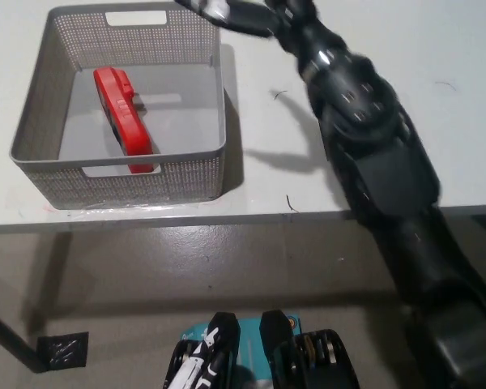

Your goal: Use the right hand to pick up a multimeter on the right side and put it into a container on the left side

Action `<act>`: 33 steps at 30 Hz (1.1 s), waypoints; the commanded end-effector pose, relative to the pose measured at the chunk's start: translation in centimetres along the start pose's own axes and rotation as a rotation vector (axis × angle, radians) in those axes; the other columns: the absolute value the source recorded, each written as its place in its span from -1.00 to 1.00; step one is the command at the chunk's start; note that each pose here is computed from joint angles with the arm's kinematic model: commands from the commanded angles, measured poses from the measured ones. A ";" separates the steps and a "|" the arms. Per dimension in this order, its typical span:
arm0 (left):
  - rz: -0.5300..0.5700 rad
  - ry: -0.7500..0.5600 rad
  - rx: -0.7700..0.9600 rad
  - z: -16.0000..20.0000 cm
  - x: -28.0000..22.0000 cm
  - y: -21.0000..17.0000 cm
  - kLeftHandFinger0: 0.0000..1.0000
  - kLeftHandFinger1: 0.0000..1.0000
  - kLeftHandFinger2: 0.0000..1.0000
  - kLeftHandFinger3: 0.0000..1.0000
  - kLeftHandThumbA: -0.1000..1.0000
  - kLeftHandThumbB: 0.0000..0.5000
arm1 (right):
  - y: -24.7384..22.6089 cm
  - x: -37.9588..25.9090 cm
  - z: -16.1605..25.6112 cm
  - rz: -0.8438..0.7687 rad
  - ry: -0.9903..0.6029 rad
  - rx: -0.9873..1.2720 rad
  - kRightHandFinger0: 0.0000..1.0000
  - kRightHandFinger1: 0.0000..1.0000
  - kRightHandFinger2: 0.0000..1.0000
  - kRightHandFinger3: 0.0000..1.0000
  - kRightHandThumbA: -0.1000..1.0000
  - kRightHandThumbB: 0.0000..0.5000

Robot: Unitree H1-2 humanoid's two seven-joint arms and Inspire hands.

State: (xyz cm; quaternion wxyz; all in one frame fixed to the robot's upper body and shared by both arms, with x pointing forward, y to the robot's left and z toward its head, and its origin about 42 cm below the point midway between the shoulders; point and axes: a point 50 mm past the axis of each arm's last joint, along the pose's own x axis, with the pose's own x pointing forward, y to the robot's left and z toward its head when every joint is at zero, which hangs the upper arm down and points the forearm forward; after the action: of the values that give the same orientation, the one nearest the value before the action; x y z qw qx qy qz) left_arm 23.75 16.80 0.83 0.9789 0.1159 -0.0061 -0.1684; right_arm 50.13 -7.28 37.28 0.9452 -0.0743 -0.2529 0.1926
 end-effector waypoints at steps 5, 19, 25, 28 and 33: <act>0.017 -0.064 0.005 0.8 -0.1 -0.1 1.00 1.00 1.00 1.00 1.00 0.62 | 0.5 -19.9 11.8 0.033 -0.583 -0.133 1.00 1.00 1.00 1.00 1.00 0.78; 0.085 -0.284 -0.025 6.6 4.5 1.7 1.00 1.00 1.00 1.00 1.00 0.79 | 5.7 -29.2 4.4 0.026 -0.378 -0.073 1.00 1.00 1.00 1.00 1.00 0.61; 0.088 -0.352 -0.016 8.5 5.9 2.1 1.00 1.00 1.00 1.00 1.00 0.83 | 6.0 -30.2 1.1 0.022 -0.258 -0.075 1.00 1.00 1.00 1.00 1.00 0.74; 0.088 -0.368 -0.015 9.2 6.3 2.3 1.00 1.00 1.00 1.00 1.00 0.93 | 6.3 -30.9 -1.4 0.020 -0.164 -0.059 1.00 1.00 1.00 1.00 1.00 0.69; 0.091 -0.381 -0.010 9.8 6.8 2.2 1.00 1.00 1.00 1.00 1.00 0.88 | 6.1 -32.2 -4.5 0.016 -0.051 -0.074 1.00 1.00 1.00 1.00 1.00 0.70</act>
State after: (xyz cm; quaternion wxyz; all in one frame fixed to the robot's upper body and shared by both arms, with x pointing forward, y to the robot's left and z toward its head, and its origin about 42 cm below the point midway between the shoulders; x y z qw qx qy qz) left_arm 29.63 14.82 8.60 0.9718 0.0939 -0.1493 -0.1564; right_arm 25.06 -14.55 18.17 0.9476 -0.0819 -0.2444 0.1888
